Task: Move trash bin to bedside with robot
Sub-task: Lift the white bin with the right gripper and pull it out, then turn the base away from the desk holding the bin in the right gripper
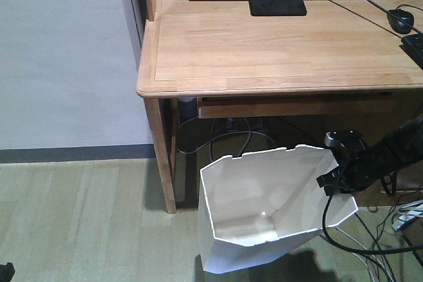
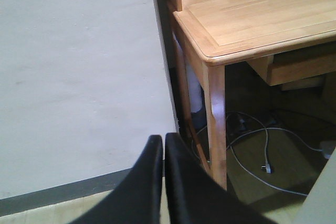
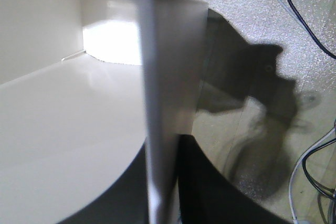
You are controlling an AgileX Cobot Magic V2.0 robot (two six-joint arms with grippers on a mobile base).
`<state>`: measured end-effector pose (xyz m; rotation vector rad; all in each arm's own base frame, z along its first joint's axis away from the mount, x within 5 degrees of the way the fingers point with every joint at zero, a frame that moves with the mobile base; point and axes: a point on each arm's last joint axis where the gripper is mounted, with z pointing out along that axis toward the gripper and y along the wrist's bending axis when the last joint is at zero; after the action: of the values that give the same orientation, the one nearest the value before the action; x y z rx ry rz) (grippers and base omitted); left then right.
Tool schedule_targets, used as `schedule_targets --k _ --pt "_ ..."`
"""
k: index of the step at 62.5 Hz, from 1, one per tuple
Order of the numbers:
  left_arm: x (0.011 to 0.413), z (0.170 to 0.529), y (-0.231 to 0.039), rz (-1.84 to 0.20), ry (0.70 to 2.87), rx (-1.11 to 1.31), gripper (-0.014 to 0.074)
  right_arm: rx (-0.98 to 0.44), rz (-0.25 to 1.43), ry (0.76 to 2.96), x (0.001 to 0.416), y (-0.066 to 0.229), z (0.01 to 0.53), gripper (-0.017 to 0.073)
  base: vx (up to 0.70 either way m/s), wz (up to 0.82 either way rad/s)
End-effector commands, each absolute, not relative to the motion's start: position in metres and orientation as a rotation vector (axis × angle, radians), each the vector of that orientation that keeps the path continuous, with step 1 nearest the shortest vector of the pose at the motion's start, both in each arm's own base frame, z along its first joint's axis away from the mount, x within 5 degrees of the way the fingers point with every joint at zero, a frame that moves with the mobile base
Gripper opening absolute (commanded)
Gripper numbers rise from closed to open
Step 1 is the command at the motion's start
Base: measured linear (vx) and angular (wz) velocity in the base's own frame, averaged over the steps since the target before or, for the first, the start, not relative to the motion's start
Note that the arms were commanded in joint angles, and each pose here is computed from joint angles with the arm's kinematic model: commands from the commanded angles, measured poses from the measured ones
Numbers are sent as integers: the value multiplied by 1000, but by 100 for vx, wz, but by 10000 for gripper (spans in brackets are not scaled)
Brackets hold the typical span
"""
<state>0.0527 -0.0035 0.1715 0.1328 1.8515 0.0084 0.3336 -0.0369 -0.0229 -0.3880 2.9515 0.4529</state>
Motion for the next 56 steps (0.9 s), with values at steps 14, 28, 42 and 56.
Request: schedule_targets --k 14,28,42,56 --pt "54 173 -4 5 1780 124 -7 -358 606 2887 343 -29 8 0 0 1" --pt "54 173 -4 5 1780 124 -7 -358 606 2887 343 -29 8 0 -3 14" --pt "54 173 -4 5 1780 124 -7 -358 606 2887 343 -29 8 0 -6 40" --pt "54 173 -4 5 1780 124 -7 -358 606 2887 343 -29 8 0 -7 57"
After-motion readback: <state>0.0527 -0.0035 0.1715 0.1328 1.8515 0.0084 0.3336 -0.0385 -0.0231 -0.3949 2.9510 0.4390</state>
